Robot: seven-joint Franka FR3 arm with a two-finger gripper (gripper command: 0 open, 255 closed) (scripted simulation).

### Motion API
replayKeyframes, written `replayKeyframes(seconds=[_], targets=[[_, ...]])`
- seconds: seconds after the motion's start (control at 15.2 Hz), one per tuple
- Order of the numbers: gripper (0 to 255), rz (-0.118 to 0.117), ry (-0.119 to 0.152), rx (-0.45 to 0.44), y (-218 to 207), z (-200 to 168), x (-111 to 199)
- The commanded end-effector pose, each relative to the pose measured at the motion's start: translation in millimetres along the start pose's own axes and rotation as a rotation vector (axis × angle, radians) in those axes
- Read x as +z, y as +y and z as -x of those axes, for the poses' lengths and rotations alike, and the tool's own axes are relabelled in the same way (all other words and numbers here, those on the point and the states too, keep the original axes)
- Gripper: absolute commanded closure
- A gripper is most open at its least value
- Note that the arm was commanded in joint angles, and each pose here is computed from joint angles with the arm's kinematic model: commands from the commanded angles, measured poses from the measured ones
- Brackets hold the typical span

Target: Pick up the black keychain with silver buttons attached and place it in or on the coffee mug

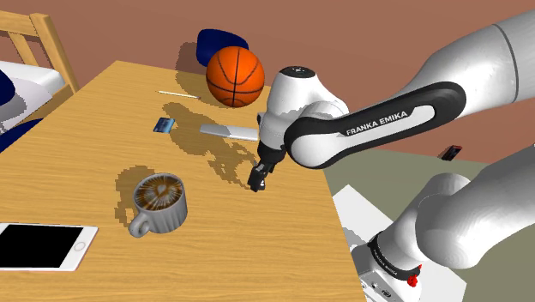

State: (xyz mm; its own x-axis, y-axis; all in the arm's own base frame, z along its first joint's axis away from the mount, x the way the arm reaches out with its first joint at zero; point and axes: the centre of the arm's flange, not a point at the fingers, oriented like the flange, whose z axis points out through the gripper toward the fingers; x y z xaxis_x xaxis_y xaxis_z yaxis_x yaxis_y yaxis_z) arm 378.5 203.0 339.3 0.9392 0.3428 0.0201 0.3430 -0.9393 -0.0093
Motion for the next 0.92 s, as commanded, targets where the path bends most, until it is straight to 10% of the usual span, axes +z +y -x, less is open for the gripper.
replayKeyframes(seconds=[0.0,0.07,0.13,0.86], targets=[[0,0.000,0.000,0.000,0.0,0.0,0.1],[0,0.000,0.000,0.000,0.0,0.0,0.1],[255,0.000,0.000,0.000,0.0,0.0,0.1],[255,0.000,0.000,0.000,-0.1,-0.2,-10.4]])
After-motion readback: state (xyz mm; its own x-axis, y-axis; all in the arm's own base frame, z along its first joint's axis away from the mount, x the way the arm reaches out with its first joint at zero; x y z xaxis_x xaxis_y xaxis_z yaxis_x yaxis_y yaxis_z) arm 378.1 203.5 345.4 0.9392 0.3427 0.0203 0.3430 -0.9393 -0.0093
